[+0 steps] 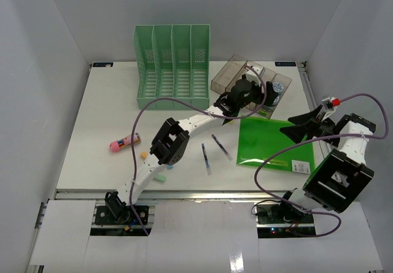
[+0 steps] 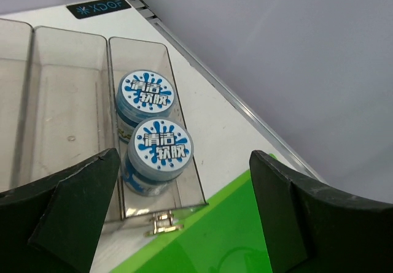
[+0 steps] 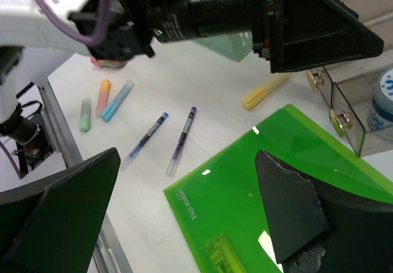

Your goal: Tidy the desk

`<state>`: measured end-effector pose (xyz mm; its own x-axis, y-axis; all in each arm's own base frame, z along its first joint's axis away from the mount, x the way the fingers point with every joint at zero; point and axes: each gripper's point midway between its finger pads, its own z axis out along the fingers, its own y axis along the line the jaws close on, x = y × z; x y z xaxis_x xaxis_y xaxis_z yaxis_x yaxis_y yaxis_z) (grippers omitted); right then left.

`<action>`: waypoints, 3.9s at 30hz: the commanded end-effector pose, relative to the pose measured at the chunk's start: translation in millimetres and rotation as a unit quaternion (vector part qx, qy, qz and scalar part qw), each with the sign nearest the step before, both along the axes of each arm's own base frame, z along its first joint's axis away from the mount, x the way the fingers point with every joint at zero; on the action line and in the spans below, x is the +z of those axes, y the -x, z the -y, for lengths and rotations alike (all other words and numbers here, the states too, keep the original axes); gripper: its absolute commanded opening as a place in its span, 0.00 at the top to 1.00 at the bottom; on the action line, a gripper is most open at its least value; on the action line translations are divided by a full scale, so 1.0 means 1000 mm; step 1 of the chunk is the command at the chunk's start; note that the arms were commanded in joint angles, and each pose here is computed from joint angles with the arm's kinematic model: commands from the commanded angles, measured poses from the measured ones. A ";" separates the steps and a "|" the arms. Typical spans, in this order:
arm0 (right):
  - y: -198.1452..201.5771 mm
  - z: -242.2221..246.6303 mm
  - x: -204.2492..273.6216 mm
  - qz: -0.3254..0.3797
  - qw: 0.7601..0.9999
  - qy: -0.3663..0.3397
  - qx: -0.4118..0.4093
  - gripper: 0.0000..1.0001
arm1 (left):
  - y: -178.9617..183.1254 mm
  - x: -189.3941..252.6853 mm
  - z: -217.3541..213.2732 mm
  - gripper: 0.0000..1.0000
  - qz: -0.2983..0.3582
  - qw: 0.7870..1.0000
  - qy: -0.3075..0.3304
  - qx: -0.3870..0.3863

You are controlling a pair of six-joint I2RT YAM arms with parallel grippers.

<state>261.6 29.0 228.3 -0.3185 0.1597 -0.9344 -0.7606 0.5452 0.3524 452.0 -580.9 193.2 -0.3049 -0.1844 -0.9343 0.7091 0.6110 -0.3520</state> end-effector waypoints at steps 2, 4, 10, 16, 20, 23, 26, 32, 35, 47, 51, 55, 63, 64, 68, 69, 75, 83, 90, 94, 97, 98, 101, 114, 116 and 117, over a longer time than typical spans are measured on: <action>0.002 -0.010 0.013 0.028 0.998 0.056 0.026 0.04 | 0.055 0.129 -0.064 0.02 0.070 0.997 0.023 -0.016; 0.001 -0.012 0.009 0.022 0.996 0.079 0.030 0.04 | 0.073 0.156 -0.096 0.02 0.078 0.996 0.035 -0.012; -0.019 -0.038 -0.006 0.034 0.976 0.214 0.003 0.07 | 0.124 0.122 -0.190 0.02 -0.012 1.000 -0.006 -0.012; -0.027 -0.102 -0.024 0.034 0.946 0.318 0.055 0.05 | 0.171 0.097 -0.283 0.02 -0.038 0.998 -0.043 0.034; -0.032 -0.141 -0.049 -0.005 0.927 0.366 0.086 0.03 | 0.189 0.077 -0.342 0.02 -0.032 0.991 -0.084 0.100; -0.035 -0.168 -0.071 -0.035 0.914 0.391 0.099 0.08 | 0.197 0.054 -0.366 0.02 -0.037 0.984 -0.120 0.123; -0.043 -0.183 -0.089 -0.078 0.901 0.418 0.081 0.16 | 0.206 0.047 -0.377 0.02 -0.029 0.983 -0.132 0.121; -0.047 -0.212 -0.125 -0.117 0.878 0.458 0.076 0.25 | 0.211 0.028 -0.387 0.02 -0.028 0.981 -0.145 0.128; -0.046 -0.217 -0.146 -0.144 0.869 0.467 0.075 0.25 | 0.212 0.026 -0.387 0.02 -0.031 0.981 -0.147 0.126; -0.028 -0.223 -0.194 -0.191 0.851 0.480 0.099 0.35 | 0.210 0.027 -0.393 0.02 -0.031 0.978 -0.150 0.140; -0.024 -0.223 -0.203 -0.195 0.845 0.488 0.104 0.44 | 0.210 0.027 -0.393 0.02 -0.032 0.979 -0.148 0.137; -0.024 -0.222 -0.210 -0.196 0.839 0.497 0.104 0.54 | 0.211 0.028 -0.392 0.02 -0.032 0.980 -0.147 0.133; -0.023 -0.217 -0.218 -0.200 0.831 0.510 0.099 0.64 | 0.211 0.027 -0.392 0.02 -0.032 0.980 -0.147 0.131; -0.023 -0.217 -0.220 -0.201 0.830 0.511 0.099 0.66 | 0.212 0.026 -0.392 0.02 -0.033 0.980 -0.147 0.131; -0.021 -0.215 -0.226 -0.205 0.825 0.517 0.098 0.72 | 0.212 0.026 -0.391 0.02 -0.033 0.980 -0.147 0.128; -0.021 -0.214 -0.226 -0.206 0.824 0.519 0.098 0.74 | 0.212 0.026 -0.391 0.02 -0.033 0.980 -0.146 0.129; -0.022 -0.215 -0.225 -0.206 0.824 0.519 0.095 0.88 | 0.213 0.027 -0.391 0.02 -0.031 0.981 -0.145 0.127; -0.045 -0.225 -0.179 -0.161 0.854 0.488 0.082 0.92 | 0.215 0.027 -0.389 0.02 -0.032 0.982 -0.141 0.119; -0.100 -0.217 -0.103 -0.120 0.895 0.429 0.027 0.92 | 0.217 0.028 -0.384 0.02 -0.034 0.984 -0.135 0.107; -0.138 -0.203 -0.061 -0.100 0.913 0.394 -0.021 0.92 | 0.219 0.025 -0.377 0.02 -0.042 0.986 -0.131 0.091; -0.171 -0.184 -0.035 -0.099 0.923 0.364 -0.072 0.92 | 0.226 0.023 -0.363 0.02 -0.054 0.990 -0.114 0.055; -0.187 -0.175 -0.028 -0.109 0.927 0.347 -0.098 0.92 | 0.227 0.021 -0.358 0.02 -0.065 0.991 -0.105 0.046; -0.230 -0.140 -0.014 -0.139 0.931 0.291 -0.170 0.92 | 0.233 0.010 -0.342 0.02 -0.104 0.991 -0.077 0.016; -0.325 -0.039 -0.040 -0.222 0.878 0.125 -0.406 0.92 | 0.235 -0.042 -0.316 0.03 -0.225 0.974 -0.032 0.002; -0.332 -0.037 -0.046 -0.229 0.879 0.110 -0.405 0.92 | 0.231 -0.041 -0.313 0.03 -0.225 0.974 -0.030 0.004; -0.334 -0.038 -0.050 -0.233 0.878 0.103 -0.404 0.92 | 0.229 -0.043 -0.311 0.03 -0.229 0.973 -0.031 0.005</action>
<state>570.4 68.5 159.5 -0.6316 0.2187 -0.7438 0.0635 0.9708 0.2315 212.0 -256.9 129.6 -0.7053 -0.0820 -0.7042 0.4722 0.6866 -0.5529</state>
